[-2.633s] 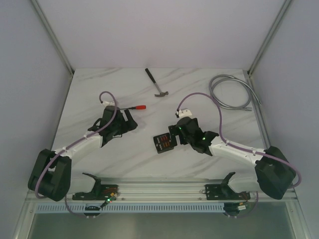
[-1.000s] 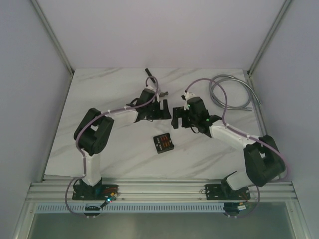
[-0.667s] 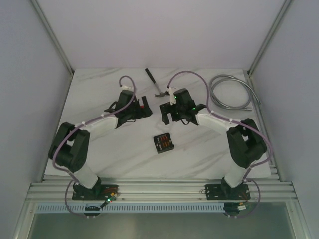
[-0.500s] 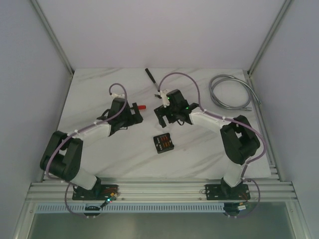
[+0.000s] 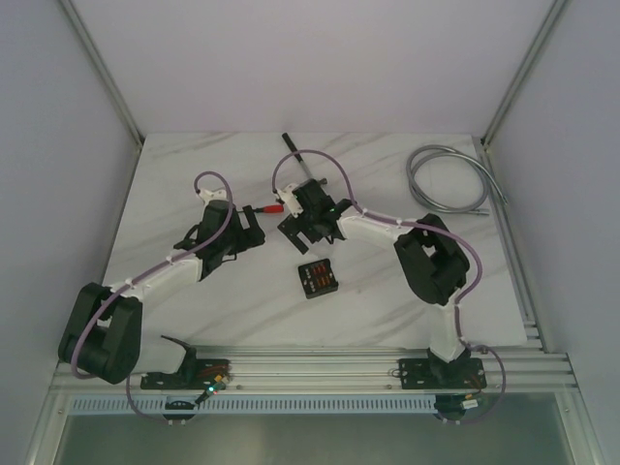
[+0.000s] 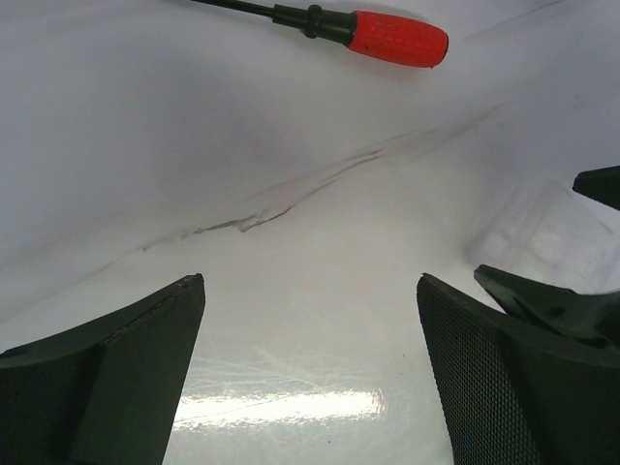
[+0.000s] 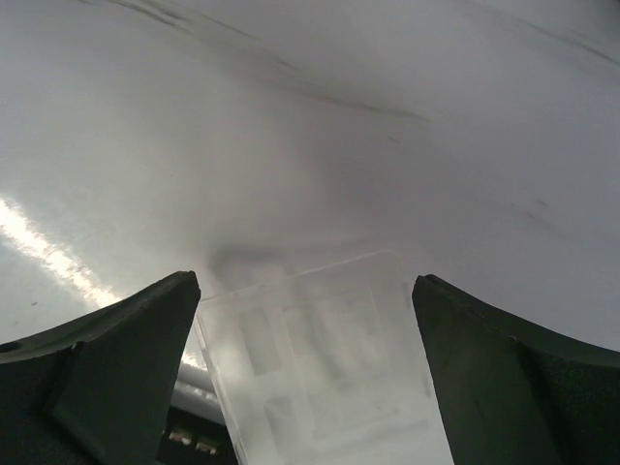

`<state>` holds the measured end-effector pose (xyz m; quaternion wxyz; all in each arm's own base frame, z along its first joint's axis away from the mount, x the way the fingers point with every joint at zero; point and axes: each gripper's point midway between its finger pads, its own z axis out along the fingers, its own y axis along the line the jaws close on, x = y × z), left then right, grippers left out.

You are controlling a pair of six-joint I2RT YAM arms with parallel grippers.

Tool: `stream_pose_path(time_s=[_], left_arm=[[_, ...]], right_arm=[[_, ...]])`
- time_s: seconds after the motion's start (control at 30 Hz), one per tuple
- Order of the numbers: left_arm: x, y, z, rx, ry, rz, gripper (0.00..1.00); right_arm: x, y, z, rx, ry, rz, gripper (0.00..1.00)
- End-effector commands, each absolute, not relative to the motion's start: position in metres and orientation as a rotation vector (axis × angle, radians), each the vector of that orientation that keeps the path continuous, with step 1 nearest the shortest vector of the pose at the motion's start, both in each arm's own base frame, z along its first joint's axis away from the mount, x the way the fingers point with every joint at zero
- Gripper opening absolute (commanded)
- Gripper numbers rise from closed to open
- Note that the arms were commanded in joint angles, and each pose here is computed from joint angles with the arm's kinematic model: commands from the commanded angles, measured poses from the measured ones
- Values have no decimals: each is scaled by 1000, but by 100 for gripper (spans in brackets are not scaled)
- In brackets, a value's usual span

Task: Snap on the fuse box
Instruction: Move the fuse box cover to the center of the board.

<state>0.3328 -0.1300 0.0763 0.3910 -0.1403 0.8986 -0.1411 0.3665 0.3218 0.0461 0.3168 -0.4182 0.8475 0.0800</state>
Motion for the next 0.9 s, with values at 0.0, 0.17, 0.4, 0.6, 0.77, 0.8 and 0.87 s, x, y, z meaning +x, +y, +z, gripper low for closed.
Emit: stream_pose_path(time_s=[0.0, 0.17, 0.4, 0.6, 0.77, 0.8, 0.87], left_arm=[[332, -125, 72, -370, 2286, -333, 100], [330, -125, 71, -368, 2290, -341, 100], [329, -132, 72, -360, 2300, -385, 100], [328, -141, 69, -339, 2328, -433, 100], [325, -150, 66, -316, 2352, -472, 100], [324, -153, 65, -303, 2358, -481, 100], [321, -160, 64, -276, 2370, -501, 99]], right_arm=[[380, 307, 36, -1070, 2270, 46, 100], [391, 279, 32, -859, 2372, -27, 97], [382, 237, 35, -567, 2475, -67, 92], [366, 198, 31, -348, 2552, -115, 92], [347, 170, 27, -213, 2600, -136, 92], [343, 164, 27, -192, 2606, -139, 92], [335, 154, 27, -154, 2615, -141, 91]])
